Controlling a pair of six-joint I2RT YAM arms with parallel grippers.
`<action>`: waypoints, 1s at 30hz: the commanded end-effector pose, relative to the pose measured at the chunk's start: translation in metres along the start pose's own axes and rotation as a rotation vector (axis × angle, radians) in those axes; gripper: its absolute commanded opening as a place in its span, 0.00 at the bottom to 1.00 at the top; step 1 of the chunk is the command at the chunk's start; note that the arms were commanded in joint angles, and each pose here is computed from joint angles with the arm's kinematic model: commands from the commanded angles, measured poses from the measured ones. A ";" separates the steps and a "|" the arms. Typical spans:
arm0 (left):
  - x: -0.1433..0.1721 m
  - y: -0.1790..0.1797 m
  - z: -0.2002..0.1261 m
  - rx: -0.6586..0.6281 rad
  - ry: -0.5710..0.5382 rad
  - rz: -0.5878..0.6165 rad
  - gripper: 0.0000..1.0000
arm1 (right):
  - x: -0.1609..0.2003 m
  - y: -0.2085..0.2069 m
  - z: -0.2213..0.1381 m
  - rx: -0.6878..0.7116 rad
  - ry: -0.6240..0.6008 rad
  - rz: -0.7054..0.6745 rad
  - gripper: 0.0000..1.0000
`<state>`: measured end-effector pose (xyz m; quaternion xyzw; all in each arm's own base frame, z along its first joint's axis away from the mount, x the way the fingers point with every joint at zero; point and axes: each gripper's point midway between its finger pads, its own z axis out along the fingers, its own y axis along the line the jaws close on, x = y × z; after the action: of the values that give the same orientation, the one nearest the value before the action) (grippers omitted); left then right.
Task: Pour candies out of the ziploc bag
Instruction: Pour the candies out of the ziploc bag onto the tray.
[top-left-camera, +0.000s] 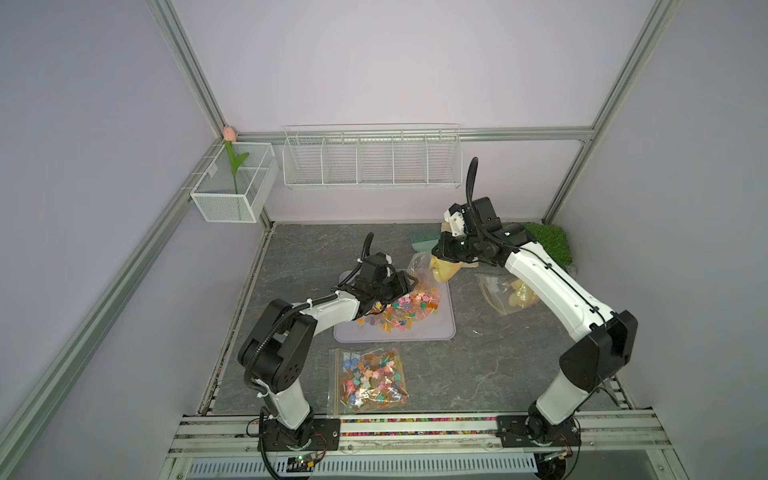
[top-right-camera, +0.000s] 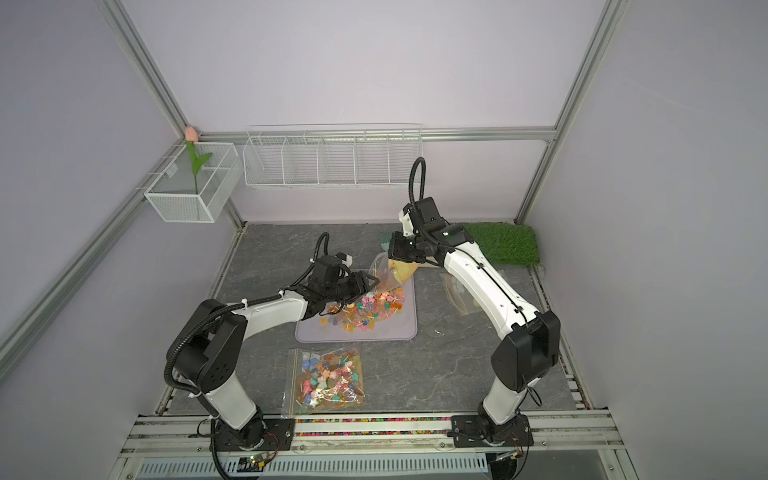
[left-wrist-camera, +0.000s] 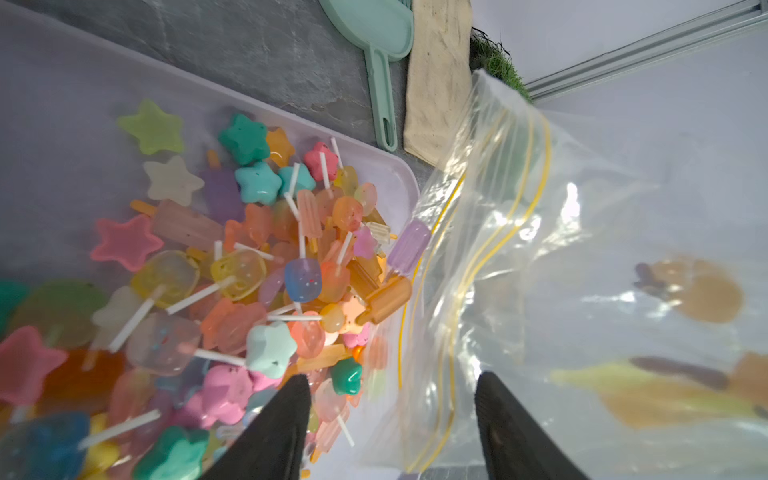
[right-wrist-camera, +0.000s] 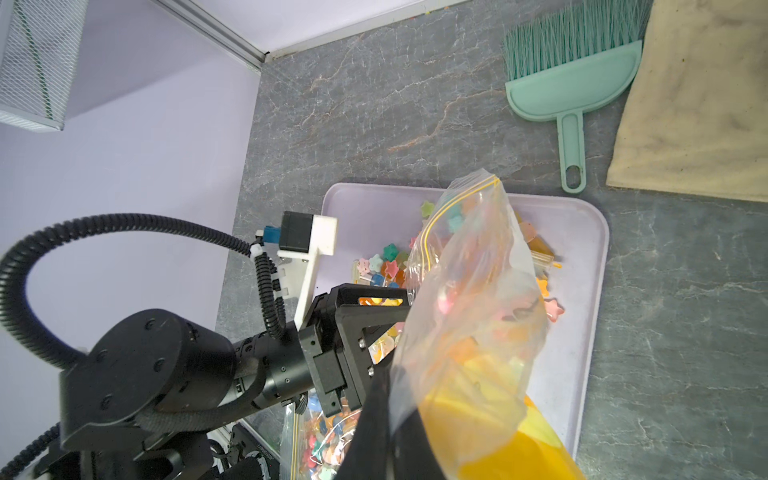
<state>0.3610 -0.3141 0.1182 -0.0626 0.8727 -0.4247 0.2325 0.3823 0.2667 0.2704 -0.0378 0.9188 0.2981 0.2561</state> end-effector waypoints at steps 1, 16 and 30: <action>-0.017 -0.010 -0.021 0.013 -0.075 0.003 0.71 | 0.002 0.004 -0.004 0.000 0.014 -0.040 0.07; -0.006 -0.029 -0.018 0.221 -0.061 0.013 0.65 | 0.003 0.010 -0.003 -0.021 0.013 -0.013 0.07; 0.018 -0.048 -0.002 0.279 -0.023 0.026 0.24 | -0.003 0.023 -0.019 -0.043 -0.013 -0.017 0.07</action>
<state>0.3370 -0.3438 0.1456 -0.0221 0.8135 -0.5265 0.2461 0.3769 0.2720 0.2773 -0.0455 0.9173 0.3035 0.2535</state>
